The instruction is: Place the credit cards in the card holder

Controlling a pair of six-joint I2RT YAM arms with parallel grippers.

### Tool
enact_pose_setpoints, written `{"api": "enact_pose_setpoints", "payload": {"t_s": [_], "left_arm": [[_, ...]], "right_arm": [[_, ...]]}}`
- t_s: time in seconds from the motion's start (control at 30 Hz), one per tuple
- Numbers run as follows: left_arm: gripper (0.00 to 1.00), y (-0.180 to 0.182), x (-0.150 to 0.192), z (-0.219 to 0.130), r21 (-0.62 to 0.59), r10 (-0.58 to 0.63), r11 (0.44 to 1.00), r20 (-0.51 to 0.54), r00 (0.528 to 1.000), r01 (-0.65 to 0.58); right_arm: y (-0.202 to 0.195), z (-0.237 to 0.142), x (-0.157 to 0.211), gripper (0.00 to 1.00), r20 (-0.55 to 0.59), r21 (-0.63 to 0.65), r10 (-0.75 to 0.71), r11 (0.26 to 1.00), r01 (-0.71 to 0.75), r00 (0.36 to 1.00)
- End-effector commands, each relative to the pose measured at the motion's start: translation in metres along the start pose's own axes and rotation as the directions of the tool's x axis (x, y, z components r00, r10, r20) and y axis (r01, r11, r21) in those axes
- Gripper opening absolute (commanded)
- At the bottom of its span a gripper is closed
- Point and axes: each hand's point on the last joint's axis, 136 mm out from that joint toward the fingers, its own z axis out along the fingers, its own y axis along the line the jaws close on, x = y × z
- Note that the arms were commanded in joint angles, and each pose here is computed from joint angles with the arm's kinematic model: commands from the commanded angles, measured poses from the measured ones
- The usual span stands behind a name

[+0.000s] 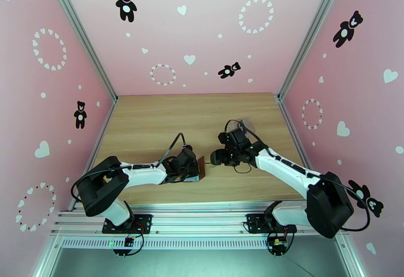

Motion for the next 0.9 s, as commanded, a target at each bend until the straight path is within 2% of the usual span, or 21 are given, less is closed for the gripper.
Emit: {"api": "enact_pose_setpoints", "payload": {"t_s": [0.0, 0.07, 0.13, 0.23, 0.27, 0.37, 0.5, 0.63, 0.87], "left_arm": [[0.00, 0.024, 0.013, 0.007, -0.111, 0.030, 0.993, -0.045, 0.999, -0.035], [0.00, 0.025, 0.013, 0.008, -0.118, 0.031, 0.992, -0.046, 0.998, -0.036], [0.00, 0.025, 0.014, 0.008, -0.116, 0.030, 0.993, -0.047, 0.998, -0.035], [0.00, 0.023, 0.014, 0.008, -0.105, 0.028, 0.994, -0.045, 0.999, -0.033], [0.00, 0.023, 0.015, 0.009, -0.103, 0.027, 0.994, -0.047, 0.999, -0.032], [0.00, 0.022, 0.016, 0.009, -0.097, 0.028, 0.995, -0.051, 0.998, -0.033], [0.00, 0.022, 0.016, 0.007, -0.098, 0.029, 0.995, -0.046, 0.999, -0.034], [0.00, 0.025, 0.017, 0.003, -0.094, 0.024, 0.995, -0.036, 0.999, -0.027], [0.00, 0.030, 0.020, -0.004, -0.071, 0.016, 0.997, -0.014, 1.000, -0.017]], "right_arm": [[0.028, -0.020, -0.005, 0.61, 0.028, -0.110, -0.016, 0.994, 0.019, 0.999], [0.042, -0.020, -0.003, 0.46, 0.023, -0.188, -0.004, 0.982, 0.008, 1.000], [0.049, -0.015, 0.000, 0.26, 0.009, -0.220, 0.004, 0.975, -0.002, 1.000], [0.049, 0.000, 0.005, 0.07, -0.028, -0.226, 0.026, 0.974, -0.032, 0.999], [0.050, 0.006, 0.008, 0.04, -0.046, -0.233, 0.031, 0.972, -0.041, 0.998], [0.051, 0.031, 0.020, 0.00, -0.116, -0.237, 0.031, 0.970, -0.058, 0.993], [0.030, 0.061, 0.035, 0.00, -0.187, -0.153, 0.058, 0.984, -0.087, 0.981], [0.001, 0.082, 0.047, 0.00, -0.215, -0.050, 0.090, 0.993, -0.103, 0.972], [-0.021, 0.111, 0.067, 0.00, -0.292, 0.005, 0.128, 0.991, -0.132, 0.948]]}}
